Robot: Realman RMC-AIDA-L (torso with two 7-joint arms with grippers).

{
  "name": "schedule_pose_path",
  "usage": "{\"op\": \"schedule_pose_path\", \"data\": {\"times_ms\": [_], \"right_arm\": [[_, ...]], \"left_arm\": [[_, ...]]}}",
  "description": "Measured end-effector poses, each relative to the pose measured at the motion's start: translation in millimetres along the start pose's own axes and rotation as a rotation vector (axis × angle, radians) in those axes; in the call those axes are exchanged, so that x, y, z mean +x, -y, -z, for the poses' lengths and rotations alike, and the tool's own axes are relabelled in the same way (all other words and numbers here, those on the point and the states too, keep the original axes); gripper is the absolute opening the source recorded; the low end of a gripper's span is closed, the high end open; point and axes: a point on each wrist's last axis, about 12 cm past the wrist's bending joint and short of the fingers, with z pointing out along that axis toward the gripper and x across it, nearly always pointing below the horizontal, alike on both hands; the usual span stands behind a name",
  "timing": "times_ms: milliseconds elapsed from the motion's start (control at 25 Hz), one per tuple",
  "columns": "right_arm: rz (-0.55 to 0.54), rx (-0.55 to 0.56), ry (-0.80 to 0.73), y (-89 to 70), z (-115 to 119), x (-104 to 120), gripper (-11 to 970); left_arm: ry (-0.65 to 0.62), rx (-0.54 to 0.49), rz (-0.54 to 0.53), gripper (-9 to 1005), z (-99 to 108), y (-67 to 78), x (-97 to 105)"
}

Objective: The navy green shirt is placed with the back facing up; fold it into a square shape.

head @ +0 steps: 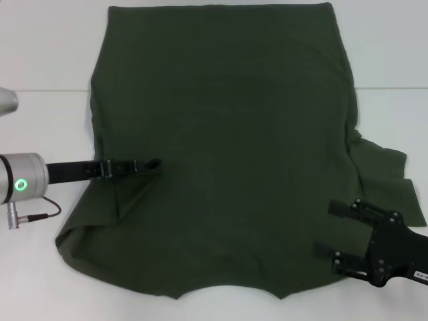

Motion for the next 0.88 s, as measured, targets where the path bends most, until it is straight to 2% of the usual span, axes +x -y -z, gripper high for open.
{"op": "schedule_pose_path", "data": {"times_ms": [280, 520, 880], "right_arm": [[0.0, -0.002, 0.004, 0.1, 0, -1, 856], [-0.001, -0.002, 0.007, 0.4, 1, -2, 857], [-0.005, 0.033, 0.021, 2.3, 6, -2, 856]], "left_arm": [[-0.065, 0.064, -0.003, 741, -4, 12.3, 2], [-0.213, 0.224, 0.087, 735, 2, 33.1, -3], [-0.155, 0.384, 0.074, 735, 20, 40.6, -8]]}}
